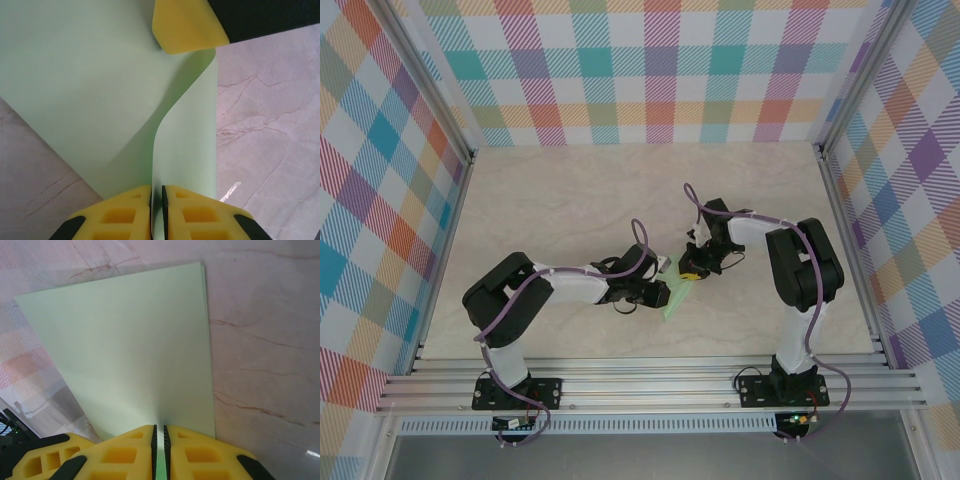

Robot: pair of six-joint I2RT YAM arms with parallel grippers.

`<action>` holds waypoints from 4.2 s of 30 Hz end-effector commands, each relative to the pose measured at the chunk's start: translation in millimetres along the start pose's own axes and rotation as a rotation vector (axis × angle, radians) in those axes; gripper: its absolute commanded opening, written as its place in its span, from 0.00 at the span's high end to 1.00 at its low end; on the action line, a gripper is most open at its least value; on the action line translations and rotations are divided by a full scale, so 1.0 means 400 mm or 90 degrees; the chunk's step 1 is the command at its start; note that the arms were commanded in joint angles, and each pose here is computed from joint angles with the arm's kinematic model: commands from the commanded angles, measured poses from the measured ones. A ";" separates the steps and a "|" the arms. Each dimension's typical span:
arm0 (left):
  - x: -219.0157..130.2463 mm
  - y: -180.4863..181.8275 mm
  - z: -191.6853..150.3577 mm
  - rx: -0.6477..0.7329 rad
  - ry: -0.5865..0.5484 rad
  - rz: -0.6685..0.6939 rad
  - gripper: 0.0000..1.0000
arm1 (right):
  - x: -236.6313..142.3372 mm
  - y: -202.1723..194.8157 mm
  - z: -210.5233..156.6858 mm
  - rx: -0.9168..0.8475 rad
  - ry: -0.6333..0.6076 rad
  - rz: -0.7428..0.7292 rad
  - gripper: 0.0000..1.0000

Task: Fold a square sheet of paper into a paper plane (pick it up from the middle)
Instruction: Third fold the triangle at the center of the table.

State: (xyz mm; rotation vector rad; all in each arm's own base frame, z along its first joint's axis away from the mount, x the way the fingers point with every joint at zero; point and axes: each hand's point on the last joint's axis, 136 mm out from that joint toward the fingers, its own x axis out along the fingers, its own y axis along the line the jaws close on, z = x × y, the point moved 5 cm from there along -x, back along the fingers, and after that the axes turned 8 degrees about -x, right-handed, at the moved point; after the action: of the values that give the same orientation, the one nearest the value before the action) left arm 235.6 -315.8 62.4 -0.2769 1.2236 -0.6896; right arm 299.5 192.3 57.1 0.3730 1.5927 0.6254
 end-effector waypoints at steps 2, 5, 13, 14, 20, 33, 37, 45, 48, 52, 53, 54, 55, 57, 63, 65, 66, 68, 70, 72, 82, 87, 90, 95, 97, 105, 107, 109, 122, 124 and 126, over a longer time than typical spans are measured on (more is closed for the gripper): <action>-0.012 -0.014 0.003 -0.012 -0.003 -0.037 0.85 | 0.012 -0.014 -0.022 0.013 0.017 -0.016 0.86; -0.003 -0.005 -0.004 -0.017 0.001 -0.028 0.85 | 0.015 -0.017 -0.025 0.014 0.019 -0.017 0.86; 0.007 0.027 -0.007 -0.003 0.003 0.024 0.85 | 0.015 -0.016 -0.025 0.014 0.020 -0.014 0.86; 0.011 0.025 -0.006 -0.003 0.005 0.021 0.85 | 0.015 -0.017 -0.025 0.014 0.020 -0.014 0.86; 0.015 0.023 -0.001 0.005 -0.001 0.018 0.84 | 0.018 -0.020 -0.029 0.015 0.022 -0.015 0.86; -0.001 0.019 0.007 0.032 -0.006 0.029 0.83 | 0.024 -0.026 -0.032 0.018 0.024 -0.018 0.86; -0.007 0.015 0.011 0.037 -0.011 0.027 0.83 | 0.026 -0.027 -0.032 0.019 0.026 -0.019 0.86; -0.004 0.002 0.020 0.053 -0.001 0.023 0.83 | 0.024 -0.026 -0.031 0.019 0.024 -0.019 0.86; -0.004 0.002 0.021 0.055 0.003 0.025 0.83 | 0.025 -0.026 -0.030 0.020 0.024 -0.018 0.86; -0.001 0.014 0.011 0.051 0.009 0.037 0.83 | 0.022 -0.024 -0.028 0.018 0.022 -0.019 0.86; 0.001 0.018 0.007 0.050 0.011 0.040 0.83 | 0.023 -0.024 -0.029 0.019 0.022 -0.019 0.86; 0.002 0.021 0.004 0.048 0.012 0.040 0.83 | 0.023 -0.024 -0.029 0.019 0.023 -0.018 0.86; 0.003 0.023 0.002 0.046 0.014 0.040 0.83 | 0.022 -0.024 -0.029 0.019 0.023 -0.018 0.86; 0.006 0.029 0.001 0.043 0.015 0.047 0.83 | 0.021 -0.022 -0.027 0.020 0.021 -0.018 0.86; 0.017 0.032 0.000 0.051 0.020 0.050 0.83 | 0.014 -0.015 -0.026 0.017 0.017 -0.014 0.85; 0.021 0.033 0.002 0.057 0.022 0.052 0.83 | 0.015 -0.017 -0.027 0.016 0.018 -0.015 0.85; 0.022 0.034 0.002 0.058 0.023 0.053 0.83 | 0.015 -0.017 -0.028 0.017 0.018 -0.015 0.85; 0.025 0.039 -0.002 0.057 0.028 0.058 0.83 | 0.015 -0.017 -0.028 0.018 0.019 -0.015 0.85; 0.028 0.047 -0.010 0.054 0.032 0.062 0.83 | 0.014 -0.017 -0.028 0.017 0.017 -0.015 0.85; 0.030 0.056 -0.018 0.050 0.034 0.068 0.84 | 0.007 -0.009 -0.025 0.016 0.011 -0.011 0.85; 0.036 0.070 -0.031 0.048 0.043 0.078 0.84 | -0.128 0.044 -0.023 0.001 -0.117 -0.008 0.82; 0.035 0.069 -0.029 0.051 0.044 0.078 0.84 | -0.109 0.050 -0.080 0.014 -0.116 0.061 0.88; 0.035 0.065 -0.029 0.053 0.045 0.074 0.84 | -0.083 0.058 -0.106 0.028 -0.107 0.131 0.89; 0.037 0.065 -0.029 0.054 0.049 0.075 0.84 | -0.046 0.062 -0.121 0.037 -0.094 0.178 0.90; 0.036 0.065 -0.028 0.054 0.049 0.076 0.84 | -0.037 0.056 -0.121 0.040 -0.091 0.180 0.89; 0.036 0.061 -0.022 0.054 0.049 0.078 0.84 | 0.016 0.018 -0.125 0.063 -0.075 0.176 0.90; 0.035 0.062 -0.022 0.055 0.049 0.080 0.84 | 0.027 0.009 -0.125 0.064 -0.073 0.174 0.90; 0.033 0.063 -0.022 0.055 0.049 0.082 0.84 | 0.037 -0.003 -0.126 0.068 -0.071 0.164 0.90; 0.034 0.068 -0.025 0.057 0.055 0.091 0.84 | -0.002 0.001 -0.129 0.054 -0.099 0.137 0.91; 0.035 0.069 -0.028 0.057 0.058 0.090 0.84 | -0.022 -0.004 -0.117 0.055 -0.116 0.114 0.91; 0.036 0.069 -0.027 0.057 0.058 0.089 0.84 | -0.027 -0.008 -0.111 0.053 -0.120 0.094 0.91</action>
State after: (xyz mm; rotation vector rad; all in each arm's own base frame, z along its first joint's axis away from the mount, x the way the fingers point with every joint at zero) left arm 242.0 -318.2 59.7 -0.1547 1.1997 -0.7178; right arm 251.4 181.9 58.1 0.6490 1.4507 0.6493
